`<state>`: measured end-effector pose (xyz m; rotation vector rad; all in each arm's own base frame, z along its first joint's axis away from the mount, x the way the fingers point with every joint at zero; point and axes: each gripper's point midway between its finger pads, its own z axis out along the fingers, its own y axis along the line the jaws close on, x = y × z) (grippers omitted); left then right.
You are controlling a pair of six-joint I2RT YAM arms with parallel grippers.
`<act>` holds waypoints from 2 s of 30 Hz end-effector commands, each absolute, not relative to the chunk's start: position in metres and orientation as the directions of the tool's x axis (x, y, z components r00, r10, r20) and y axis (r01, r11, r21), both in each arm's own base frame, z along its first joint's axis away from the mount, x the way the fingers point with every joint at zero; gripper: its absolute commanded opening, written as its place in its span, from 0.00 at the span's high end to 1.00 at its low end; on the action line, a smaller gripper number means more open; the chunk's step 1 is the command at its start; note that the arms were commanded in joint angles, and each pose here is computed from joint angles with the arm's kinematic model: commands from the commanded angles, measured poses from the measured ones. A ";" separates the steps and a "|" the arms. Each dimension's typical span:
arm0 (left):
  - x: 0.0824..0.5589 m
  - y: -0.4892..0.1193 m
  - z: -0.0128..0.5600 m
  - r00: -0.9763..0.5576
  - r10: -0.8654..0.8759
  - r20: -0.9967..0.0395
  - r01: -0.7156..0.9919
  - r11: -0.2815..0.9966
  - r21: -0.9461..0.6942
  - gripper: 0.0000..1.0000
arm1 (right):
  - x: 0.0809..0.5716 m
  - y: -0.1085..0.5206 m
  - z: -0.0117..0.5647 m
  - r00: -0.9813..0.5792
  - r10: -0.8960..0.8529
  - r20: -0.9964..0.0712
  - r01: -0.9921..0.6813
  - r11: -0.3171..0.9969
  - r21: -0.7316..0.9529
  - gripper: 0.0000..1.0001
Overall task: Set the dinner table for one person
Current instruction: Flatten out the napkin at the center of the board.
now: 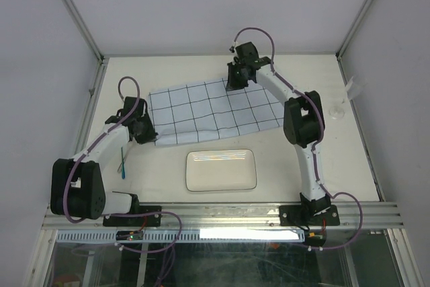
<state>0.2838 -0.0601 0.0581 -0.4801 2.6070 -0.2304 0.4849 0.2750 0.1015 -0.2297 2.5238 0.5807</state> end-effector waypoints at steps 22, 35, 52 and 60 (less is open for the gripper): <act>0.262 -0.115 0.045 -0.926 -0.274 -0.260 -0.156 0.904 -0.398 1.00 | 0.485 0.272 0.098 -0.839 -0.048 -0.542 -0.258 0.912 0.318 0.90; 0.304 -0.108 0.140 -0.800 -0.316 -0.510 -0.117 0.916 -0.383 0.32 | 0.486 0.266 0.097 -0.835 -0.064 -0.547 -0.257 0.924 0.284 0.89; 0.407 -0.104 0.124 -0.657 -0.371 -0.657 -0.171 0.921 -0.349 0.73 | 0.485 0.251 0.097 -0.824 -0.093 -0.560 -0.250 0.945 0.212 0.91; 0.415 -0.115 0.096 -0.703 -0.358 -0.614 -0.154 0.920 -0.360 1.00 | 0.488 0.237 0.093 -0.819 -0.098 -0.565 -0.233 0.957 0.171 0.97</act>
